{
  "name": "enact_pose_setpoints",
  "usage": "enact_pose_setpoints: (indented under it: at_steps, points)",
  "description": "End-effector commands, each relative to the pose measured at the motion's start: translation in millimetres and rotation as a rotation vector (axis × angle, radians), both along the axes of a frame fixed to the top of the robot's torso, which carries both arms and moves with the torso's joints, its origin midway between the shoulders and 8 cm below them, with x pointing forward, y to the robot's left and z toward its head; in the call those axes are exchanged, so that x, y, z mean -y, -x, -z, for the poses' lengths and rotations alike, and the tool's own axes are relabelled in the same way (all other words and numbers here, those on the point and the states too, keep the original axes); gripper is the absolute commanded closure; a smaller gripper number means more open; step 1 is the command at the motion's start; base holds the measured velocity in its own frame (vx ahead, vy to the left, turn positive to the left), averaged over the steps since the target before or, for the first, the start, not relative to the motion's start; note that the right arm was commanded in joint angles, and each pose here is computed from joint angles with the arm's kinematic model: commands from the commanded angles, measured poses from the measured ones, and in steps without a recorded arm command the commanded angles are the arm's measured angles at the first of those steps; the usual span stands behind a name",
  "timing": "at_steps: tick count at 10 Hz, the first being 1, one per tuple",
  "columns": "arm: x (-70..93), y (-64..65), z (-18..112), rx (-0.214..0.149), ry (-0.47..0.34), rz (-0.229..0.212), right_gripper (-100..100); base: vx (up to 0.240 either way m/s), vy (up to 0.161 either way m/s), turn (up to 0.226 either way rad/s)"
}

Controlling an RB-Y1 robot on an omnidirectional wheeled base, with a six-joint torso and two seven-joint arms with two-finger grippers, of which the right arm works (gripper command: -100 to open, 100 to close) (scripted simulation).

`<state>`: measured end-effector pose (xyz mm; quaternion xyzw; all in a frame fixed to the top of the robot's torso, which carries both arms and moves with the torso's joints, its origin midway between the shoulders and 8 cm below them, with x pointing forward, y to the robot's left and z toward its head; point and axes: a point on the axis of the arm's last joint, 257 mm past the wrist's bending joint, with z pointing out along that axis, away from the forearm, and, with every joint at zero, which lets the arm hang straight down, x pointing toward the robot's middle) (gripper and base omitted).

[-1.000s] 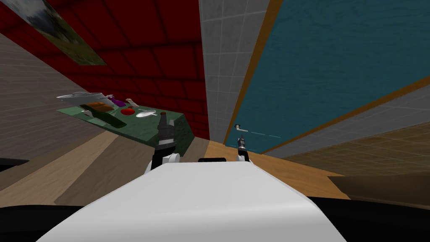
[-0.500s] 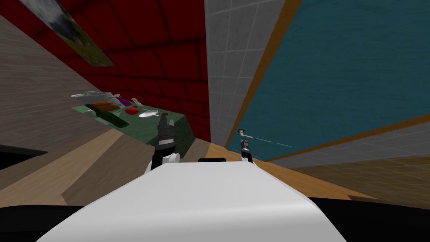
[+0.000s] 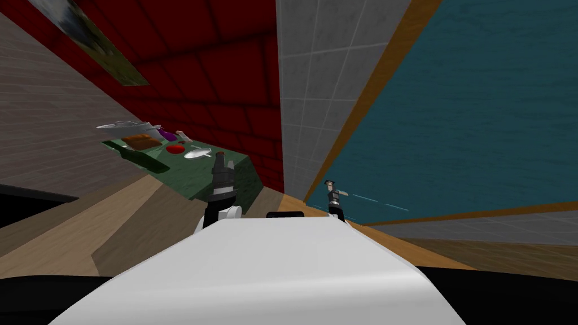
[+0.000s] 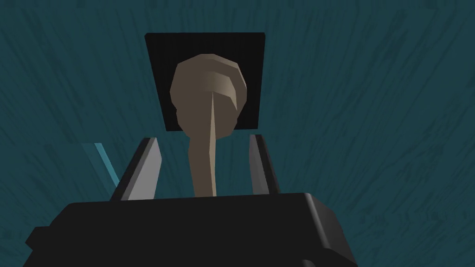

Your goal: Pull the door open

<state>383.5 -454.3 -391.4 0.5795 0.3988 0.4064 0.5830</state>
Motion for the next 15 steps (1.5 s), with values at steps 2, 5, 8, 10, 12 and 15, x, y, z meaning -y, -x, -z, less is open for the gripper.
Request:
enact_pose_setpoints:
  at_steps: [2,5,8,10,12,15]
  points:
    - [-0.3,0.2,0.3,-0.001,0.0,0.0,100,-0.027,0.004,0.002]
    - [-0.3,0.2,0.3,-0.001,0.0,0.0,100,-0.008,0.002,0.0]
    - [-2.3,4.2,1.7,-0.005,0.001,-0.029,100,-0.141,-0.027,0.107]
    - [-3.4,7.1,1.2,-0.005,0.002,-0.055,100,-0.204,-0.013,0.126]
    - [-4.8,10.5,1.0,-0.006,0.003,-0.082,100,-0.221,-0.032,0.142]
    - [-7.4,16.3,1.1,-0.01,0.001,-0.126,100,-0.244,-0.048,0.154]
